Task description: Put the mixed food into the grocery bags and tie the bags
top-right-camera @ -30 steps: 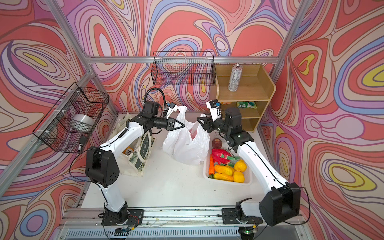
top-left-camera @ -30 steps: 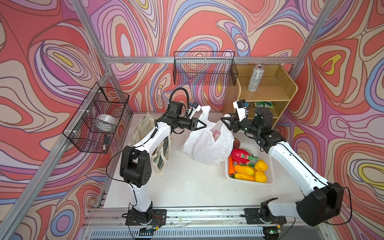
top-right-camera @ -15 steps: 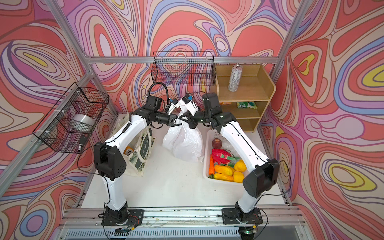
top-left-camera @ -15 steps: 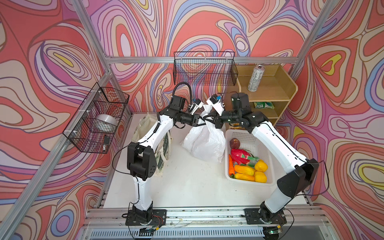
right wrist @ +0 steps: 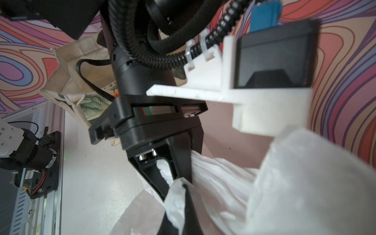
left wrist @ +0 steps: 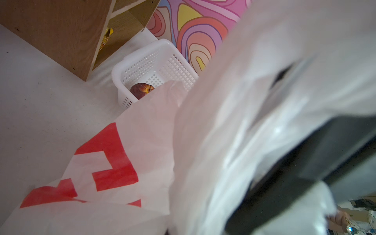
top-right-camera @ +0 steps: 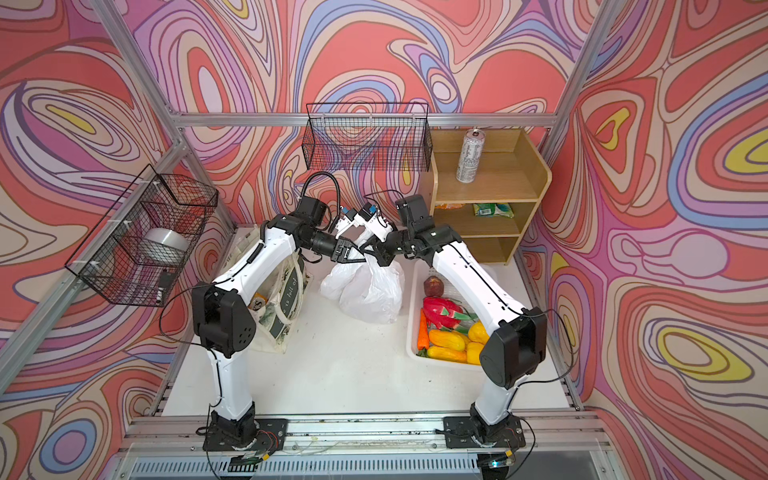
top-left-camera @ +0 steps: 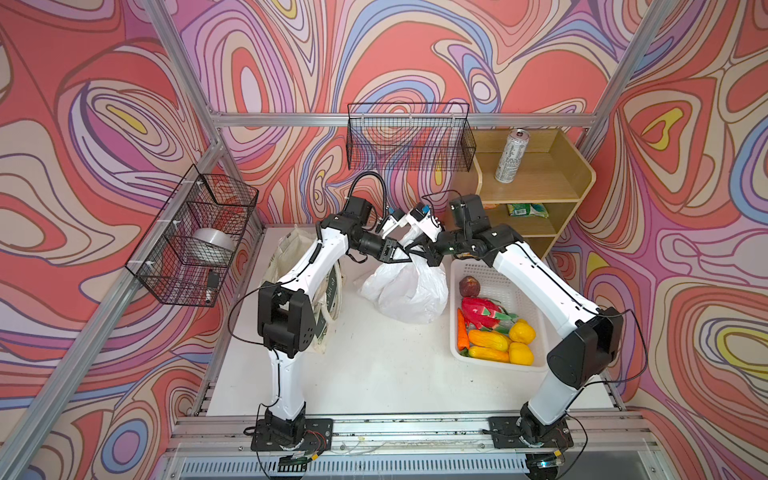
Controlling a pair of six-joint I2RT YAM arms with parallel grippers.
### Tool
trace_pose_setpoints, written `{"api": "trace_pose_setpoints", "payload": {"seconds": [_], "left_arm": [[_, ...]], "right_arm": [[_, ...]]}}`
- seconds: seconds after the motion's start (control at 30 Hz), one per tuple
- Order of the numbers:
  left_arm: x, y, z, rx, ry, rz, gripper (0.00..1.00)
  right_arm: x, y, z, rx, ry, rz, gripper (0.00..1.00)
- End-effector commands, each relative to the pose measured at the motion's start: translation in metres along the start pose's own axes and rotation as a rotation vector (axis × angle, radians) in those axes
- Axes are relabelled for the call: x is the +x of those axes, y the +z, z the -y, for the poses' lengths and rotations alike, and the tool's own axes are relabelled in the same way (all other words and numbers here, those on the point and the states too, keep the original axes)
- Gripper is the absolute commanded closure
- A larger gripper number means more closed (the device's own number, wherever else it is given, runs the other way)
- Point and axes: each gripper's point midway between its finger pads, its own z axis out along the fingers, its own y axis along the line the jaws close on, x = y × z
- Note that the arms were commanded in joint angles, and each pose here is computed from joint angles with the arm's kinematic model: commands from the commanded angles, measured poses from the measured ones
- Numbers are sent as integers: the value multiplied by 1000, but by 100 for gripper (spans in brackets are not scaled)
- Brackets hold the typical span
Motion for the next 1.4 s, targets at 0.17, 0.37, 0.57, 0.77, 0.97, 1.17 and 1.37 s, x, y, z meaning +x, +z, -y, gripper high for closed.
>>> {"api": "trace_pose_setpoints", "payload": {"seconds": [0.17, 0.37, 0.57, 0.77, 0.97, 1.17, 1.37], "left_arm": [[9, -12, 37, 93, 85, -40, 78], [8, -13, 41, 95, 88, -36, 70], [2, -6, 35, 68, 100, -6, 67], [-5, 1, 34, 67, 114, 27, 67], [-6, 0, 38, 78, 122, 46, 67], [0, -2, 43, 77, 131, 44, 65], [-13, -2, 37, 56, 144, 114, 67]], "right_arm": [[-5, -4, 4, 40, -23, 34, 100], [-9, -4, 5, 48, -21, 63, 100], [-26, -9, -10, -35, 8, 145, 100], [-36, -12, -21, -99, 43, 212, 100], [-17, 0, -13, -68, 72, 178, 100], [-5, 5, -3, -16, 89, 167, 100], [-11, 4, -10, -60, 101, 186, 100]]}}
